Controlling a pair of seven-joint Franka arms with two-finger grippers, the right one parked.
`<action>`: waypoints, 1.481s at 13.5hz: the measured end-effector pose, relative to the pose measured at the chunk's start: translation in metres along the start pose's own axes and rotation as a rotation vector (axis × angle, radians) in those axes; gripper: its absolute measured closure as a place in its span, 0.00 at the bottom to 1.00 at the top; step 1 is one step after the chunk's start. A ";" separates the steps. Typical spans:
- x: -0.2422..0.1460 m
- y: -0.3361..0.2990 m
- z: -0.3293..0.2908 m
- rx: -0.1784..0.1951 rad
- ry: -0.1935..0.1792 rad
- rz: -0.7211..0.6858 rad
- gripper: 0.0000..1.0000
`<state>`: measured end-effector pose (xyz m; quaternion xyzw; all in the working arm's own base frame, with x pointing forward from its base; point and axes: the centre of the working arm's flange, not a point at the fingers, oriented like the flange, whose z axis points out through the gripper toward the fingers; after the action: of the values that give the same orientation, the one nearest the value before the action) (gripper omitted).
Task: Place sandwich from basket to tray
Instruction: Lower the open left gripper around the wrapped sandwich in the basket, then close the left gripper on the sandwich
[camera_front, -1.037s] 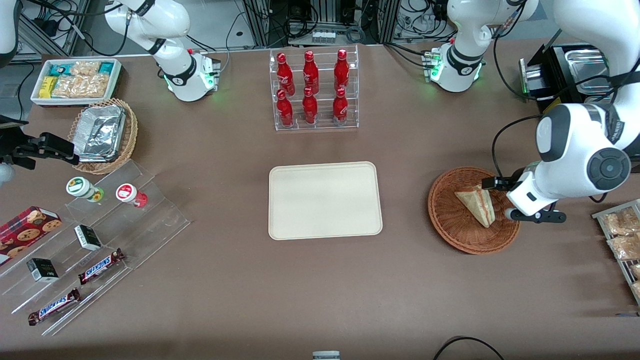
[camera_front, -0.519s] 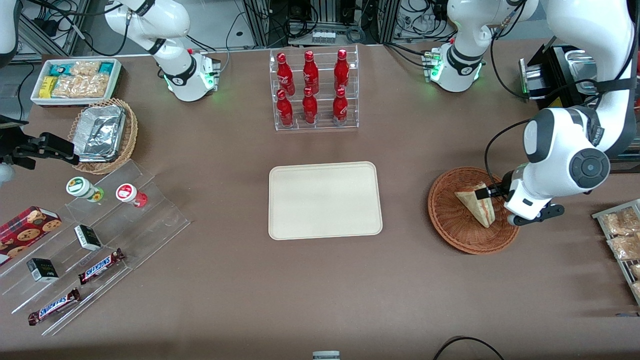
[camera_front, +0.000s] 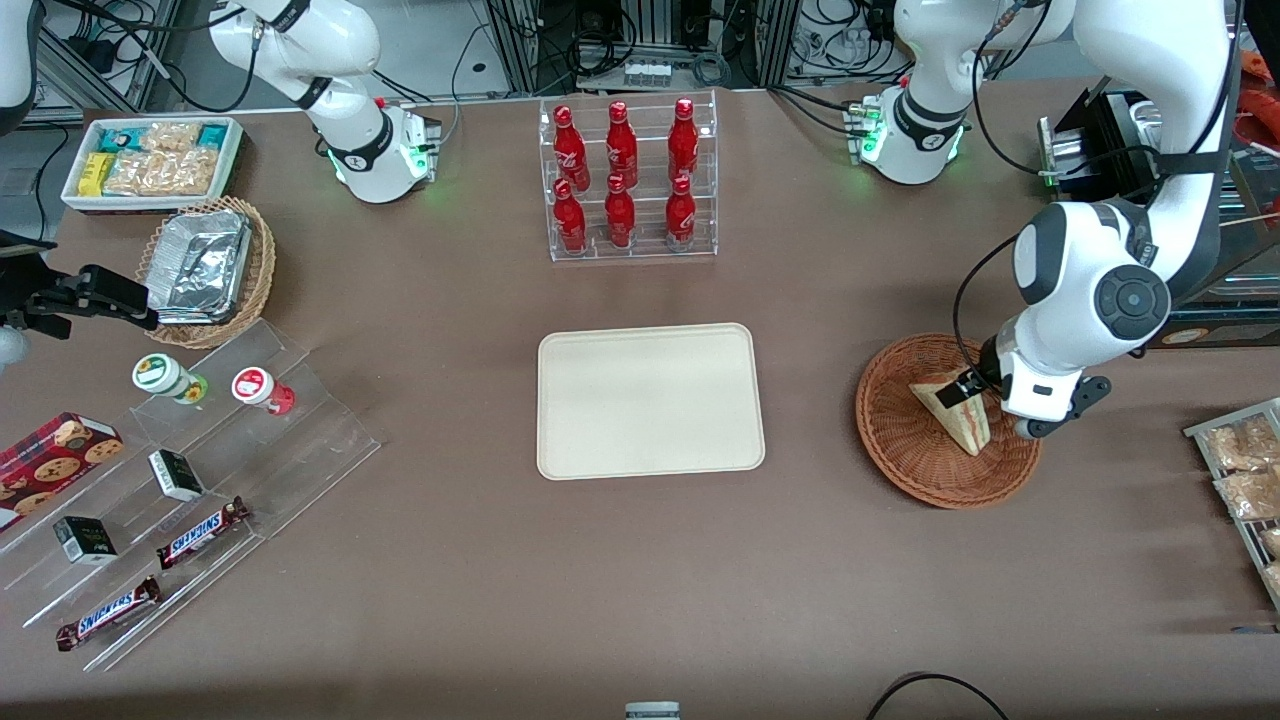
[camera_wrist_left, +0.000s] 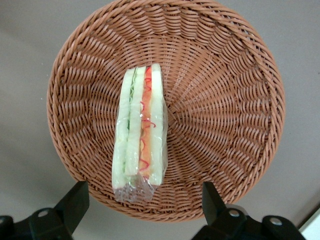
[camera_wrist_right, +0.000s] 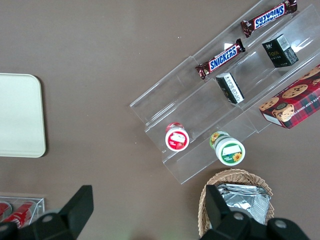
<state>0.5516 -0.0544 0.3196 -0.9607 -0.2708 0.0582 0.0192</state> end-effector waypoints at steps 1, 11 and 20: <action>-0.001 0.000 0.000 0.000 0.000 -0.002 0.00; -0.008 -0.008 0.023 -0.023 0.060 0.009 0.00; -0.014 -0.019 0.058 -0.050 0.091 -0.001 0.00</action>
<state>0.5227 -0.0450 0.2643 -0.9625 -0.2713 0.0074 0.0074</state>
